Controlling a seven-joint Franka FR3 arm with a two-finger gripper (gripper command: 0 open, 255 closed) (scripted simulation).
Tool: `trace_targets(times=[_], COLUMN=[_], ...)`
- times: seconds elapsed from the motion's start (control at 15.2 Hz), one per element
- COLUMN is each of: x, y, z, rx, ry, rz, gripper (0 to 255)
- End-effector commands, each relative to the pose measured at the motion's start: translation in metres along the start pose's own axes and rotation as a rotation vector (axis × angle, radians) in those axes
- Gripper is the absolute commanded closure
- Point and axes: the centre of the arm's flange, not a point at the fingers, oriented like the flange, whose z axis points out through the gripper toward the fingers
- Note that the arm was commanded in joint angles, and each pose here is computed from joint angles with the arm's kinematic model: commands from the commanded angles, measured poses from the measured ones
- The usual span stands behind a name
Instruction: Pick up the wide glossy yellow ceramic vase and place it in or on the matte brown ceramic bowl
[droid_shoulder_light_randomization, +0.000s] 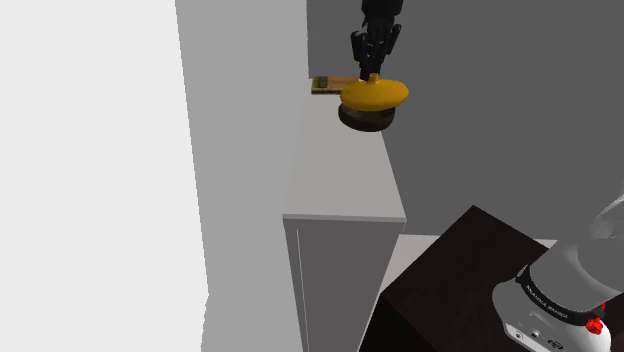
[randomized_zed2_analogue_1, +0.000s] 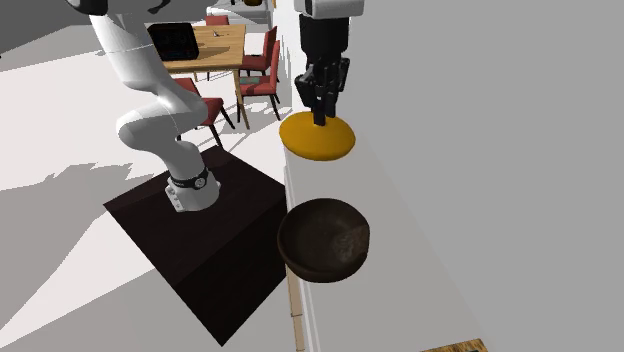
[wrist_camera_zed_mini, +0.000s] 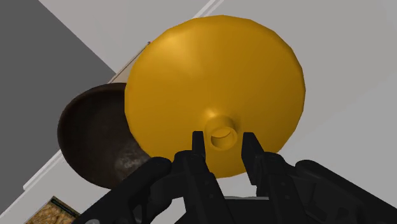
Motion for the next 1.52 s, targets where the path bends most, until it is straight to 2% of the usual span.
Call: trace_targets(times=[0.0, 0.73, 1.45], x=[0.015, 0.097, 0.094], y=[0.02, 0.127, 0.127], z=[-0.006, -0.03, 0.028], rx=[0.0, 0.0, 0.0], ry=[0.0, 0.0, 0.0], rz=[0.0, 0.0, 0.0], gripper=[255, 255, 255])
